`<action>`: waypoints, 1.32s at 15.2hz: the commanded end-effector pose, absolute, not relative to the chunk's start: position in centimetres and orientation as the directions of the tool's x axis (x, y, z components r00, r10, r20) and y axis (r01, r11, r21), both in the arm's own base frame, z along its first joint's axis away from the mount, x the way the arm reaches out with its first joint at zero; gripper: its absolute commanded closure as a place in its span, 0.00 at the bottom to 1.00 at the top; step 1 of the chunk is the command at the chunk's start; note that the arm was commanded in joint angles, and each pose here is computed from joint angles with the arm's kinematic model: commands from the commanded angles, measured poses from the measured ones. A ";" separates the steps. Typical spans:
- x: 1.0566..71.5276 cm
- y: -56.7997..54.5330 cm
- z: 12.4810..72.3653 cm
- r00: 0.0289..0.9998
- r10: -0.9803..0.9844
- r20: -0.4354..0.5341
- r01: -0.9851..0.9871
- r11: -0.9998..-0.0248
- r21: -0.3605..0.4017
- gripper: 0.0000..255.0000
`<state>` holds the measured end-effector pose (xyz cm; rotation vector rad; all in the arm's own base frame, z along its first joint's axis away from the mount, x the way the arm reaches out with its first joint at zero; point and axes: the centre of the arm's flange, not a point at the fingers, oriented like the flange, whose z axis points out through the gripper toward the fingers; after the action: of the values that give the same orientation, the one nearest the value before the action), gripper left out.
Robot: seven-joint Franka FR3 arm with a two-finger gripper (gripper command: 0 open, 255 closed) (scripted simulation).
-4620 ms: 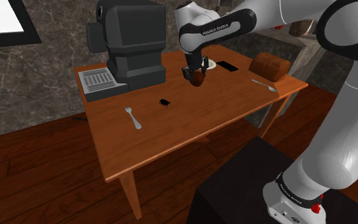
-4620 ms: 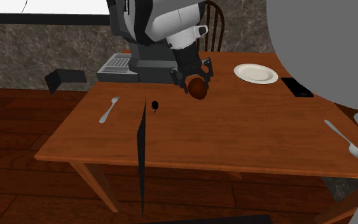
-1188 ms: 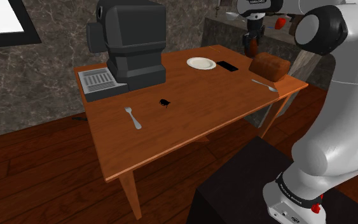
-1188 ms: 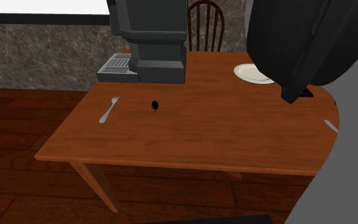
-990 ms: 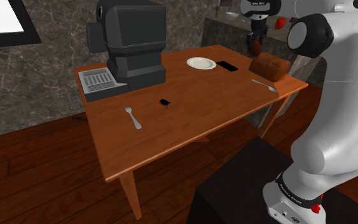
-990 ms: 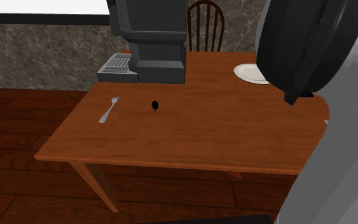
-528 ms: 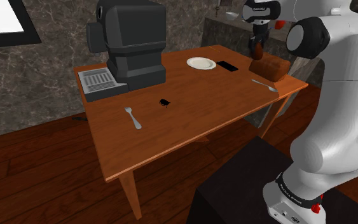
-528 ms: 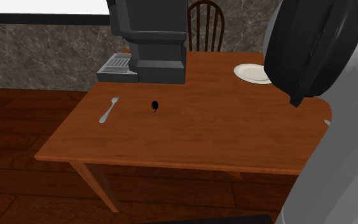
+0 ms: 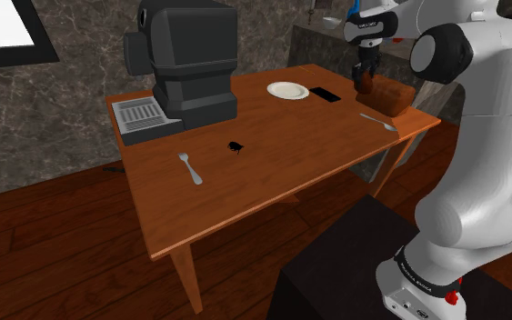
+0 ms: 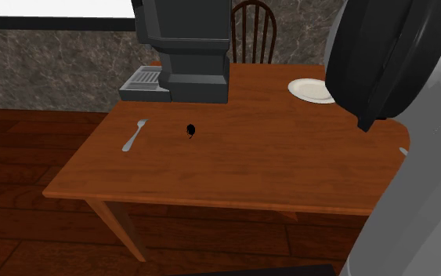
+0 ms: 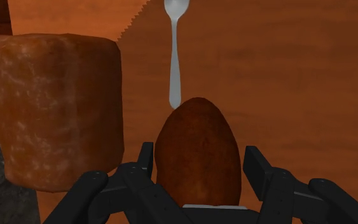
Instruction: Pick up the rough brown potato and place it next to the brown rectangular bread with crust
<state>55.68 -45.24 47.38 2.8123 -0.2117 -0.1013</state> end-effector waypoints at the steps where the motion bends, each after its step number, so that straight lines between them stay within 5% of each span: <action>1: 55.6 -45.2 46.3 0.987 -0.157 -0.045 -0.135 -0.938 0.319 1.00; 20: 55.6 -45.2 36.3 0.987 -0.157 -0.045 -0.135 -0.938 0.319 1.00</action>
<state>55.59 -45.11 36.82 2.8122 -0.2116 -0.1012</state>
